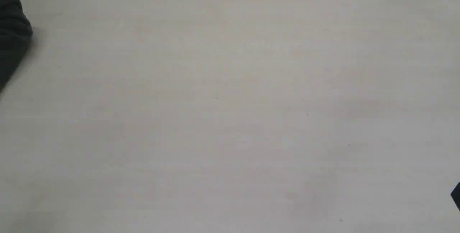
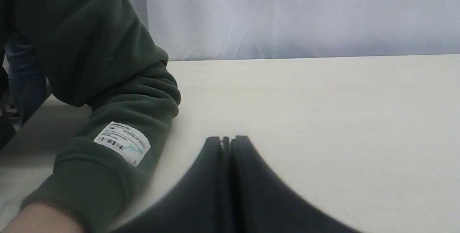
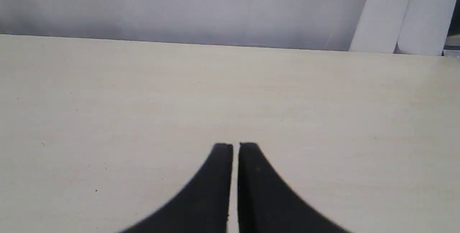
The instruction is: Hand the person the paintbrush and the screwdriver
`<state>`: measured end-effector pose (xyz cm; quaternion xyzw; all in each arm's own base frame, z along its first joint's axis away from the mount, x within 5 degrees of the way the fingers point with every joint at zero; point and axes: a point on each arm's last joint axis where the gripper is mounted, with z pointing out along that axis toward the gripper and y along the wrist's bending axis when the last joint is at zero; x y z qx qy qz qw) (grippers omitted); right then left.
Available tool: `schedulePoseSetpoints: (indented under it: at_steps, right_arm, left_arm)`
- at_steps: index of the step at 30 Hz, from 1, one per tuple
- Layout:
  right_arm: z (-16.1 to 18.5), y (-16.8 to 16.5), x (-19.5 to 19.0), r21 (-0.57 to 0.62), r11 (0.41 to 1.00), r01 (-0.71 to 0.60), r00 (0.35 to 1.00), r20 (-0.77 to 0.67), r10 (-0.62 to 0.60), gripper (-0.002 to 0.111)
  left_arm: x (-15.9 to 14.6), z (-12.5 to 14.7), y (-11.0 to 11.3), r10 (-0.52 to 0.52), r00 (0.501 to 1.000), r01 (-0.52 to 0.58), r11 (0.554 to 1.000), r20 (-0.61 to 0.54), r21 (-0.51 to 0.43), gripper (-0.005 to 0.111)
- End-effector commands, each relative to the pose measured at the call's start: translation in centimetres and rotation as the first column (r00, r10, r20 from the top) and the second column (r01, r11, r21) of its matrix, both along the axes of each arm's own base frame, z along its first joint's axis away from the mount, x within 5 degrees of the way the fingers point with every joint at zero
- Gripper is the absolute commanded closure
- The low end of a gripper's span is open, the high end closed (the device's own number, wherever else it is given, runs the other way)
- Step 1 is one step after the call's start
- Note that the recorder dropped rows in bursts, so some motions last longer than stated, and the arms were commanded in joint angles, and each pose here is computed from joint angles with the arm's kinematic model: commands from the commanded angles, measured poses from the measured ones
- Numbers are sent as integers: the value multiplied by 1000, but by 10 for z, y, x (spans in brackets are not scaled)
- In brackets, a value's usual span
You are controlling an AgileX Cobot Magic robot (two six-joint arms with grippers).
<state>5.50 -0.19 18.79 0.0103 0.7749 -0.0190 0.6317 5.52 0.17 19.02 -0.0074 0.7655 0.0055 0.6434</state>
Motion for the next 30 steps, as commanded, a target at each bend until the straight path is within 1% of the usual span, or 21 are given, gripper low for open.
schedulePoseSetpoints:
  at_steps: [1, 30]
  right_arm:
    - [-1, -1, 0, -1, 1000, 11, 1000, -3, -11, 104]
    - [-2, -1, -1, 13, 1000, 14, 1000, -6, -14, 104]
  left_arm:
    - [0, 0, -1, -7, 1000, 7, 1000, 9, -7, 107]
    - [0, 0, 0, -7, 1000, 7, 1000, 12, -4, 107]
